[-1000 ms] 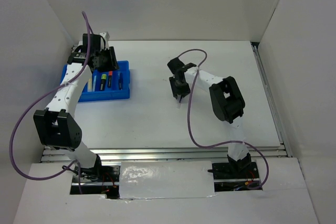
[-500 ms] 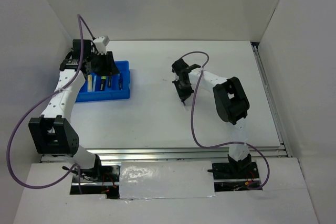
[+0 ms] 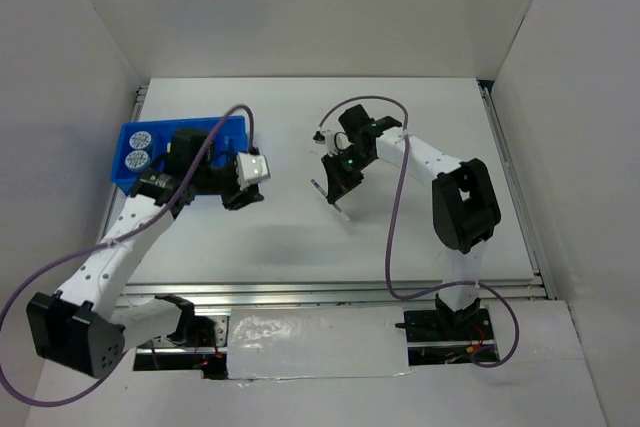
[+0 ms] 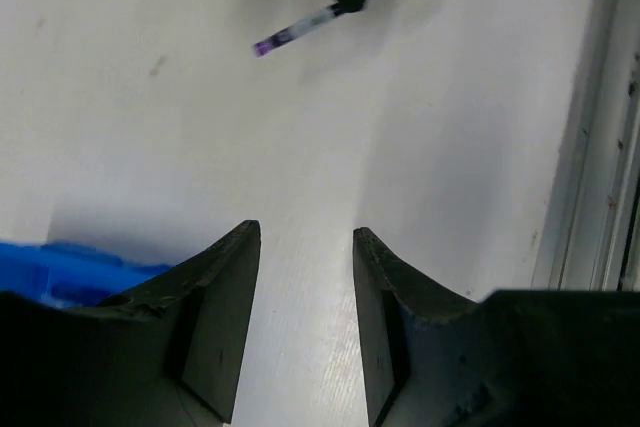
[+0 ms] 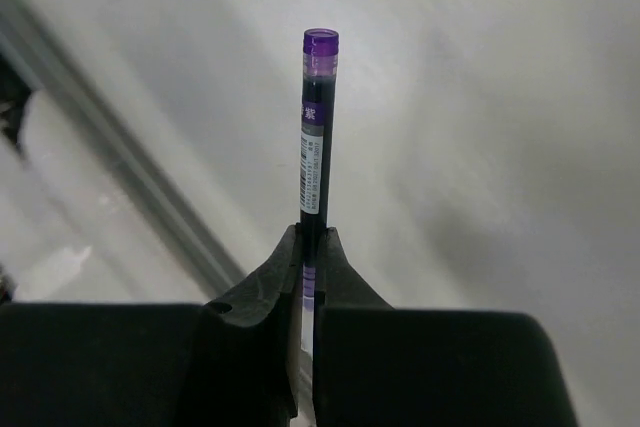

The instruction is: Sort the stationery into containers

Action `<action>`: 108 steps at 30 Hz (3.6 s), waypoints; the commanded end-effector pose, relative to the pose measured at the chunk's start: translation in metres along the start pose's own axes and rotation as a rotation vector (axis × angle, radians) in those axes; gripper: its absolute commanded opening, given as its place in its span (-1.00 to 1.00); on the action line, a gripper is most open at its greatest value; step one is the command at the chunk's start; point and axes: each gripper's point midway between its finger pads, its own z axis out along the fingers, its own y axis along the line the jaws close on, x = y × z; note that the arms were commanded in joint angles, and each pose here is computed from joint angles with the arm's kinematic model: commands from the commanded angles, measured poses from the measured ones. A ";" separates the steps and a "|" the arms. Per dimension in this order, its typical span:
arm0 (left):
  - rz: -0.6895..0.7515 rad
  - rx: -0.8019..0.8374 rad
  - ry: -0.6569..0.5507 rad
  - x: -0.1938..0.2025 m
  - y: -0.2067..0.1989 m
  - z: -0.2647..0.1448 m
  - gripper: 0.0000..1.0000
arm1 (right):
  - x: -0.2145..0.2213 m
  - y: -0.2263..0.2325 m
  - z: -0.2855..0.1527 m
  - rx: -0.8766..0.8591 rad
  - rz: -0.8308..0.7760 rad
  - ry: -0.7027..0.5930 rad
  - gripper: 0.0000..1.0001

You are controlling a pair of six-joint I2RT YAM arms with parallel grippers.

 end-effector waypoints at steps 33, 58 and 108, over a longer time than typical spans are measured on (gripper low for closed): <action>0.788 0.335 0.054 -0.003 -0.104 0.043 -0.17 | 0.039 0.166 -0.048 -0.734 -0.162 0.204 -1.00; 0.277 0.221 0.054 0.000 -0.114 0.026 -1.00 | -0.091 0.052 -0.157 -0.329 -0.117 -0.314 0.29; -1.138 -0.654 0.310 0.104 0.190 0.014 0.04 | -0.053 -0.049 -0.174 -0.059 0.196 -0.515 0.81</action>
